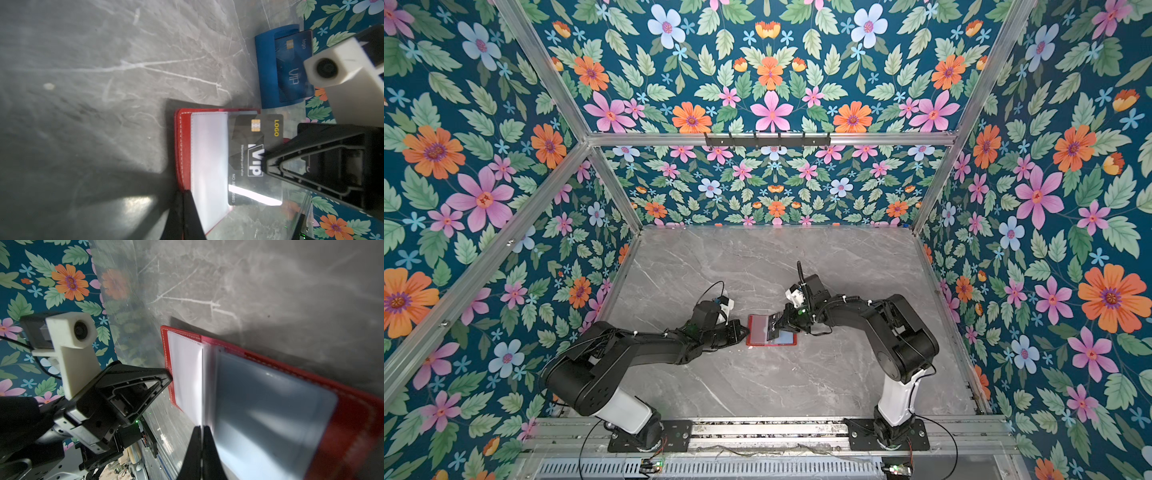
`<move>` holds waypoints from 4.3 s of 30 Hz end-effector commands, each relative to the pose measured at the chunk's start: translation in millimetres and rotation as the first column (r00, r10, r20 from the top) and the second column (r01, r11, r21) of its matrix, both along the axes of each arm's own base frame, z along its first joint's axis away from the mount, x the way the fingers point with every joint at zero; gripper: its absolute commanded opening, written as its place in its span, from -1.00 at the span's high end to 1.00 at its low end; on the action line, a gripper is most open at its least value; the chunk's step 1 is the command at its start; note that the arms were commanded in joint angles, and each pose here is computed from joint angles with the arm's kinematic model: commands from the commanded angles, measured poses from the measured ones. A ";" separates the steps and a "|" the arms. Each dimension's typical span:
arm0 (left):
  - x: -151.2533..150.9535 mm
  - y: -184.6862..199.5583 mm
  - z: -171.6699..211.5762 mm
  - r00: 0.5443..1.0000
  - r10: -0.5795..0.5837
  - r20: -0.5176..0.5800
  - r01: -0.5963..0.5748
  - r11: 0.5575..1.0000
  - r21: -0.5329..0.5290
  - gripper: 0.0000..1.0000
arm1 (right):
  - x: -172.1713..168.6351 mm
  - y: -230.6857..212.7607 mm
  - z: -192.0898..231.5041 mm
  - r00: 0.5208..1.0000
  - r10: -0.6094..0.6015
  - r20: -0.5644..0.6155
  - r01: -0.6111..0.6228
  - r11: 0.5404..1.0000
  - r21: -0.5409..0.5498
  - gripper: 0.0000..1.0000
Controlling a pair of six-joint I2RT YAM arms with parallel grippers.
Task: Put the credit cards into the card holder
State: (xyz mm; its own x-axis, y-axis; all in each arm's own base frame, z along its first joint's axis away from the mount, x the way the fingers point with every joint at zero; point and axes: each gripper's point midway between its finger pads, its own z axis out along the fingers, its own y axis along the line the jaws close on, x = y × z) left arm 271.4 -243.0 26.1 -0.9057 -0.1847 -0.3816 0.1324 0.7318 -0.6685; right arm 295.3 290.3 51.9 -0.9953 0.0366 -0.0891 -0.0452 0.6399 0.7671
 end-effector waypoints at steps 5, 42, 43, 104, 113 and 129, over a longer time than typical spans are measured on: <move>1.4 3.1 0.3 1.000 0.005 0.012 -0.006 1.000 0.018 1.00 | 14.4 -4.5 7.1 0.995 -0.066 0.073 0.067 0.998 -0.011 1.00; -0.9 5.1 -6.2 1.000 0.011 -0.003 -0.011 0.999 0.032 1.00 | -4.4 3.0 -12.7 0.999 0.046 0.002 -0.046 0.999 0.014 1.00; -0.9 5.1 -6.5 1.000 0.011 -0.003 -0.010 0.999 0.033 1.00 | -3.9 3.8 -13.1 0.999 0.046 0.000 -0.046 0.999 0.019 1.00; -5.1 29.0 -32.5 0.990 0.132 -0.053 -0.120 0.973 0.195 1.00 | -10.8 17.4 -19.6 0.992 0.110 -0.067 -0.108 0.994 0.026 1.00; -18.1 32.0 -36.2 0.990 0.116 -0.075 -0.097 0.970 0.224 1.00 | -7.3 28.3 -4.1 0.993 0.114 -0.033 -0.109 0.986 0.127 1.00; -20.0 41.8 -43.9 0.978 0.184 -0.100 -0.154 0.955 0.253 1.00 | -7.6 29.3 0.2 0.994 0.105 -0.022 -0.100 0.984 0.149 1.00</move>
